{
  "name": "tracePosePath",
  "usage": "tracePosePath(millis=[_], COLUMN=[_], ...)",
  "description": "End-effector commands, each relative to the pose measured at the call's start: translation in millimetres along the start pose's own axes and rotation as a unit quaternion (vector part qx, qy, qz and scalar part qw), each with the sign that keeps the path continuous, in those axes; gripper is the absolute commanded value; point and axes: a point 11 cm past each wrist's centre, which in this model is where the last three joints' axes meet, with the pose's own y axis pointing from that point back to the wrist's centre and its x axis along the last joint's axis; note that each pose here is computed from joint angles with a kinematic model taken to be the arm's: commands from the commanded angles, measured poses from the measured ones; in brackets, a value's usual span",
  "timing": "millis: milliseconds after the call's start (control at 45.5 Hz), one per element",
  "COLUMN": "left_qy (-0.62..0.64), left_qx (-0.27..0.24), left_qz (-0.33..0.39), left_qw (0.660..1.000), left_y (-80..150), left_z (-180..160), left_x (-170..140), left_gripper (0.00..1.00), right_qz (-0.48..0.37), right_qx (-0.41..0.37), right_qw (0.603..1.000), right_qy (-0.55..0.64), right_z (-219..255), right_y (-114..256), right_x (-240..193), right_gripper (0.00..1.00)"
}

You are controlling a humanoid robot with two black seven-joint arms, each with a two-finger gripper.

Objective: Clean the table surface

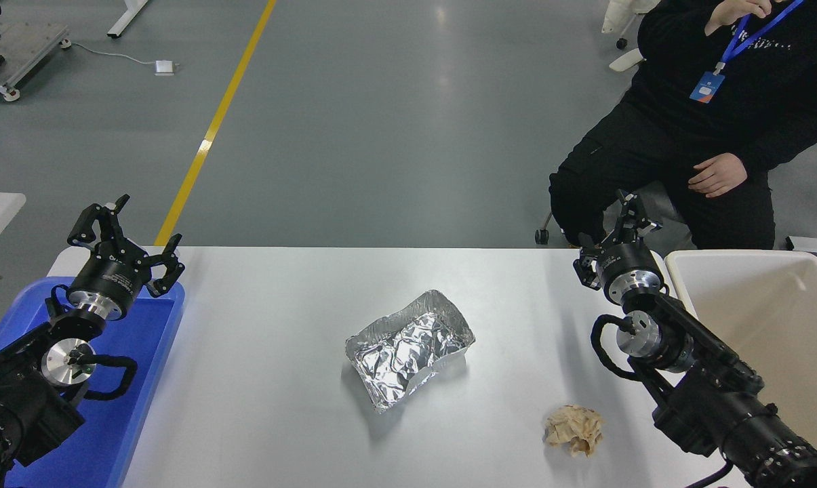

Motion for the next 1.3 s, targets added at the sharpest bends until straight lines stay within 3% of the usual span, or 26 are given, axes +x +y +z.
tracePosePath(millis=[0, 198, 330, 549, 769, 835, 901, 1121, 1275], left_qy=[0.0, 0.0, 0.0, 0.0, 0.0, 0.0, 0.0, 0.0, 0.0], left_qx=[0.0, 0.0, 0.0, 0.0, 0.0, 0.0, 0.0, 0.0, 0.0], left_qz=[0.0, 0.0, 0.0, 0.0, 0.0, 0.0, 0.0, 0.0, 0.0], left_qw=[1.0, 1.0, 1.0, 1.0, 1.0, 1.0, 1.0, 1.0, 1.0], left_y=[0, 0, 0, 0, 0, 0, 0, 0, 0], left_z=[0, 0, 0, 0, 0, 0, 0, 0, 0], left_x=[0, 0, 0, 0, 0, 0, 0, 0, 0], left_gripper=[1.0, 1.0, 1.0, 1.0, 1.0, 1.0, 1.0, 1.0, 1.0], right_qz=[-0.021, -0.012, -0.049, -0.165, -0.257, -0.288, -0.332, -0.41, -0.466], right_qx=[-0.001, -0.007, -0.008, -0.016, -0.01, -0.006, 0.004, -0.025, -0.065], right_qw=[1.0, 1.0, 0.999, 0.956, 0.844, 0.796, 0.722, 0.571, 0.502], right_qy=[-0.003, 0.002, 0.018, 0.241, 0.47, 0.532, 0.607, 0.711, 0.725], right_z=[1, 10, 12, 9, -2, 0, 5, 19, 24], right_y=[2, 7, 9, 22, 29, 32, 36, 49, 66], right_x=[-14, -2, -22, -29, -15, -15, -21, -16, -22], right_gripper=[1.0, 1.0, 1.0, 1.0, 1.0, 1.0, 1.0, 1.0, 1.0])
